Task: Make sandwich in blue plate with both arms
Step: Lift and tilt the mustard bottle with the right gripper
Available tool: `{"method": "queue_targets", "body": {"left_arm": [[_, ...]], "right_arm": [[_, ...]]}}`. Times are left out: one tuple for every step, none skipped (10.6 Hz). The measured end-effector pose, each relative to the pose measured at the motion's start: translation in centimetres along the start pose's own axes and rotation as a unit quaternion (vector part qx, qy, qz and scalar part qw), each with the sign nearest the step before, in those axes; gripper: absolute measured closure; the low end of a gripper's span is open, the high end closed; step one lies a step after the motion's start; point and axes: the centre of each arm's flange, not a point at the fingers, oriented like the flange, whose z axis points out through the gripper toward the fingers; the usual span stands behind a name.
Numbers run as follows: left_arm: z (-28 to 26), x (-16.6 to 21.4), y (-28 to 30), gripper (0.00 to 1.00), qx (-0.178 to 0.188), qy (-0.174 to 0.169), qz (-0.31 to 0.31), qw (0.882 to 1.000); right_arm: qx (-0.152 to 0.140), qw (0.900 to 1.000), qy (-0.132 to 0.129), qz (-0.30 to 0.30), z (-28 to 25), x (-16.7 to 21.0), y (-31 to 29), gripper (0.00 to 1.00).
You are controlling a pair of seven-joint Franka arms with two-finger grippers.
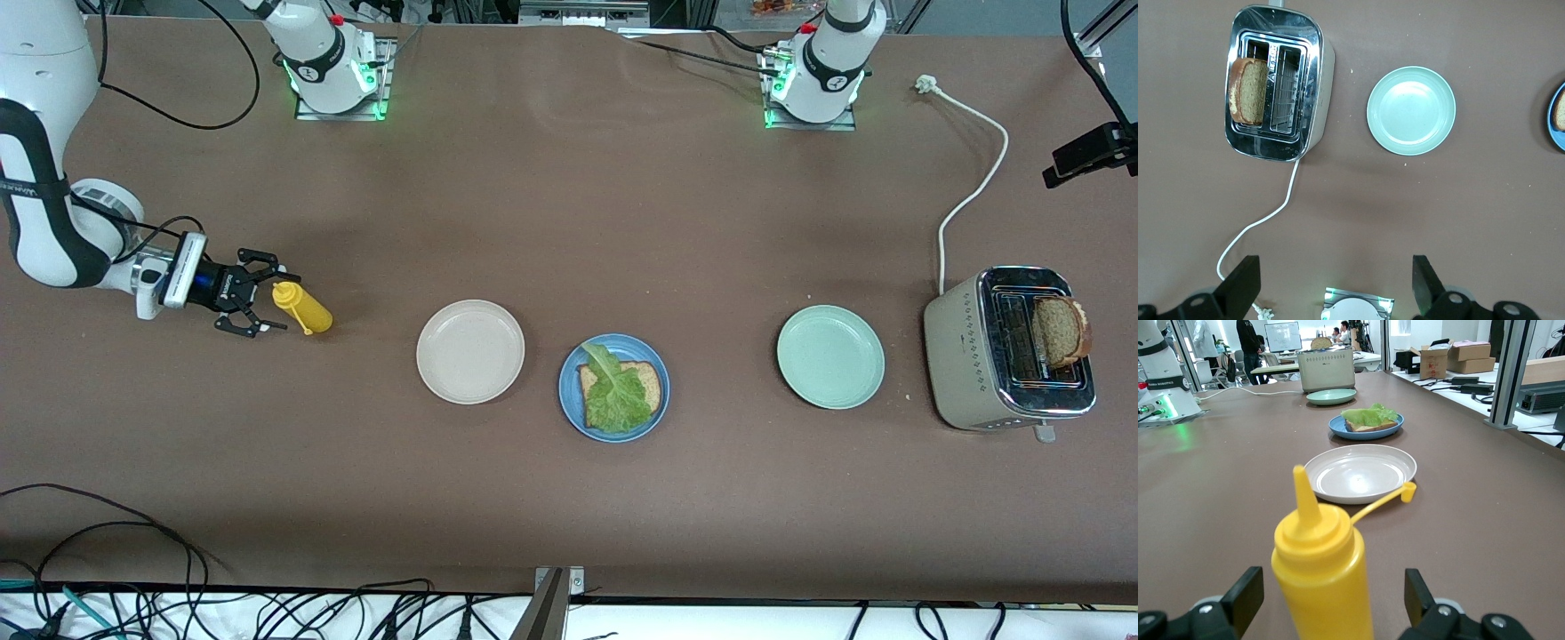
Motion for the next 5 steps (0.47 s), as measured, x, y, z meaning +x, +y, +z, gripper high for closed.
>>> {"method": "queue_targets", "body": {"left_arm": [[0.0,0.0,0.0,0.00,0.000,0.000,0.000,1.000],[0.0,0.0,0.0,0.00,0.000,0.000,0.000,1.000],[0.0,0.0,0.0,0.00,0.000,0.000,0.000,1.000],[0.0,0.0,0.0,0.00,0.000,0.000,0.000,1.000],[0.0,0.0,0.0,0.00,0.000,0.000,0.000,1.000]], "right_arm": [[0.000,1.000,0.001,-0.001,-0.1,-0.4,-0.1,0.06],[-0.003,1.000,0.004,-0.002,0.0,-0.6,-0.1,0.06],[-0.006,1.000,0.008,-0.002,0.2,-0.9,-0.1,0.06],[-0.010,1.000,0.013,-0.001,0.4,-1.3,-0.1,0.06],[-0.012,1.000,0.018,-0.002,0.8,-1.6,-0.1,0.06]]}}
